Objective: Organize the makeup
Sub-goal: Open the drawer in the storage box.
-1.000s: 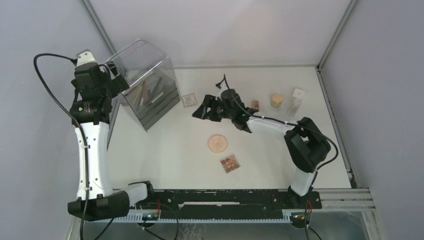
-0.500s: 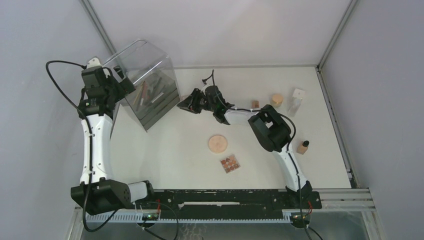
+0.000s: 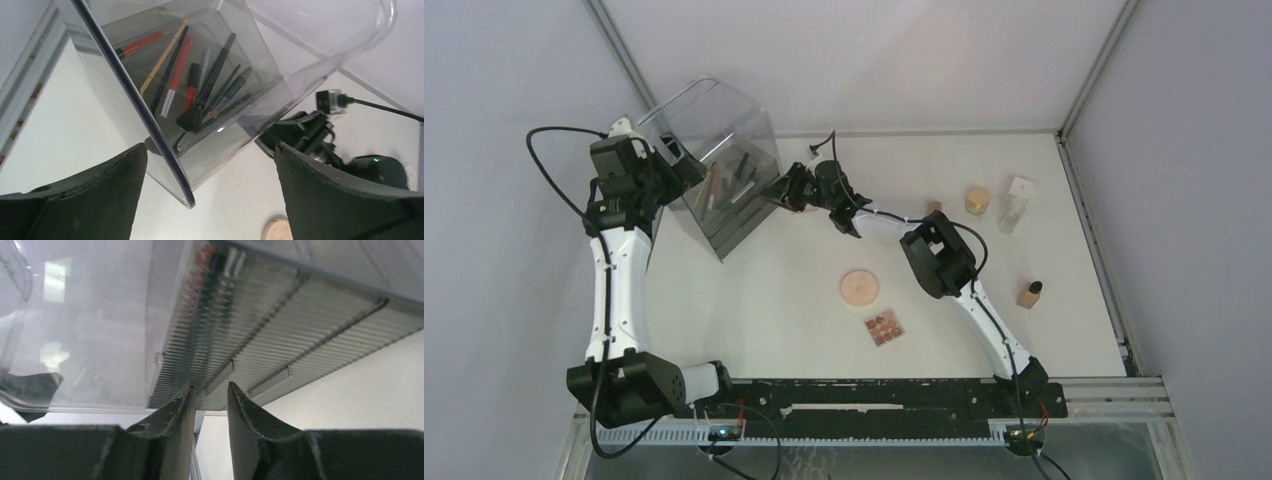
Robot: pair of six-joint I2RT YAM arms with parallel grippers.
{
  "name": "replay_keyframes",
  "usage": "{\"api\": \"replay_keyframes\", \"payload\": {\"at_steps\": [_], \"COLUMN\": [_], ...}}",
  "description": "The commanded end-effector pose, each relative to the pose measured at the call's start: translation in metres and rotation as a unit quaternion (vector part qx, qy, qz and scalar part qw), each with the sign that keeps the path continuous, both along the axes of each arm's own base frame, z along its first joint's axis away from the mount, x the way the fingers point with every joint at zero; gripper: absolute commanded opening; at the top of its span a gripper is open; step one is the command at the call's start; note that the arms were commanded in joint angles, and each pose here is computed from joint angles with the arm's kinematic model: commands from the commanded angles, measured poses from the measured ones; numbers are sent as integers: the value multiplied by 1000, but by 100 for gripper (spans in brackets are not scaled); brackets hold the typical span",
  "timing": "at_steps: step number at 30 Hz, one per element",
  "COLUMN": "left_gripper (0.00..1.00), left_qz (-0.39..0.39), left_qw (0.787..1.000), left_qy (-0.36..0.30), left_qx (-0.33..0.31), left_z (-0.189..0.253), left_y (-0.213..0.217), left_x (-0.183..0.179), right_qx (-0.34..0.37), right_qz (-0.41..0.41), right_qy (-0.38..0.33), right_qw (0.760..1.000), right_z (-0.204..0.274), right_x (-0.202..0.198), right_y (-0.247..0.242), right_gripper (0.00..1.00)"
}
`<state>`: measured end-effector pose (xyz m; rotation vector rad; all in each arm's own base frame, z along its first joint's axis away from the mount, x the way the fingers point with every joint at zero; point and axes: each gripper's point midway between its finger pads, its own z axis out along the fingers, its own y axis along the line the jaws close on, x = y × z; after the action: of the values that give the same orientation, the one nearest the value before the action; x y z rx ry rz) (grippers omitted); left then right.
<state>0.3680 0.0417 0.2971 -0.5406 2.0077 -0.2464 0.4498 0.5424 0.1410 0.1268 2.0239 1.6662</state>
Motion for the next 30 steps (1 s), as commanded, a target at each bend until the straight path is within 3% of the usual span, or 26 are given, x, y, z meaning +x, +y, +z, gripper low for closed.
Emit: {"api": "replay_keyframes", "payload": {"at_steps": [1, 13, 21, 30], "left_gripper": [99, 99, 99, 99], "left_qz": [-65, -49, -55, -55], "left_qw": [996, 995, 995, 996], "left_qy": [-50, -92, -81, -71], "left_qx": [-37, 9, 4, 15], "left_z": [23, 53, 47, 46], "left_y": [-32, -33, -35, -33], "left_x": [5, -18, -15, -19], "right_qx": [16, 24, 51, 81], "right_qz": [7, 23, 16, 25], "right_qy": [-6, -25, -17, -68], "right_qw": [1000, 999, 998, 994], "right_z": [8, 4, 4, 20], "right_x": [-3, -1, 4, 9], "right_y": [10, 22, 24, 26], "right_gripper": [37, 44, 38, 34]}}
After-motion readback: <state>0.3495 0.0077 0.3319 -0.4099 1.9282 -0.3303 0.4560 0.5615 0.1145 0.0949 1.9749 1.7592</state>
